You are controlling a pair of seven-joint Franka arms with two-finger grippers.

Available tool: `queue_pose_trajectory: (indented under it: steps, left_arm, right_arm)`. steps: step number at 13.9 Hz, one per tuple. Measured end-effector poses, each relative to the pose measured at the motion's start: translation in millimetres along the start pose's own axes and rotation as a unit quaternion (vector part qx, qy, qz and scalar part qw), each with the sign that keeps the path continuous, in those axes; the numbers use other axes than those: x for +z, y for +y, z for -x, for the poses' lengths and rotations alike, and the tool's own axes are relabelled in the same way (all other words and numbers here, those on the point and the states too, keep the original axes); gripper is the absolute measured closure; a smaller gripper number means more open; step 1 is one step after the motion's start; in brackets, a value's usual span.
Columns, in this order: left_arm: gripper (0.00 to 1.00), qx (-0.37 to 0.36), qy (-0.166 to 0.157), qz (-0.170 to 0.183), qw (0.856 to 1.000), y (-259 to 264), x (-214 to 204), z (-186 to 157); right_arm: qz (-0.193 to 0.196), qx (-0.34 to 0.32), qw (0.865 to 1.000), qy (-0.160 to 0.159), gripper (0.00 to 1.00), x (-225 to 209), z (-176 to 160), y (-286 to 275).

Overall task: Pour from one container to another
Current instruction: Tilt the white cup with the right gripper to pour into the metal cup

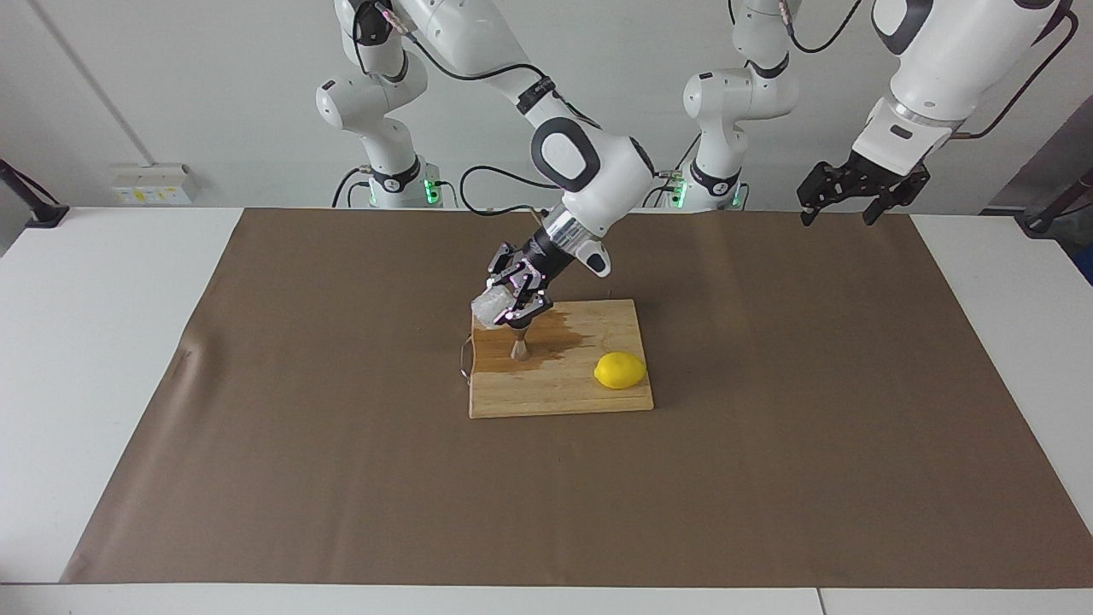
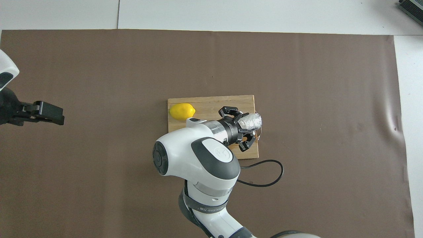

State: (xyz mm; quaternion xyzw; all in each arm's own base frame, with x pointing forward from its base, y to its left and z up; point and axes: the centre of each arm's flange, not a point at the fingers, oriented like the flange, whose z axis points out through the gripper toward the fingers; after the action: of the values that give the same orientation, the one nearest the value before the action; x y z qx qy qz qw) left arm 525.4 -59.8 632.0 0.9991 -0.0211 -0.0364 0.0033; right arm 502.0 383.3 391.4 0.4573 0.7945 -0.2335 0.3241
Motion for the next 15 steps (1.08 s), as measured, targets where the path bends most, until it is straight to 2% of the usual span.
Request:
queue_pose_trajectory:
  steps: [4,15]
  left_arm:
    - [0.00,0.000,0.000,0.000,1.000,0,0,0]
    - [0.00,0.000,0.000,0.000,1.000,0,0,0]
  right_arm:
    - [0.006,0.000,1.000,-0.027,0.50,-3,2,-1]
    - [0.017,0.004,0.999,-0.045,0.50,-11,1,-4]
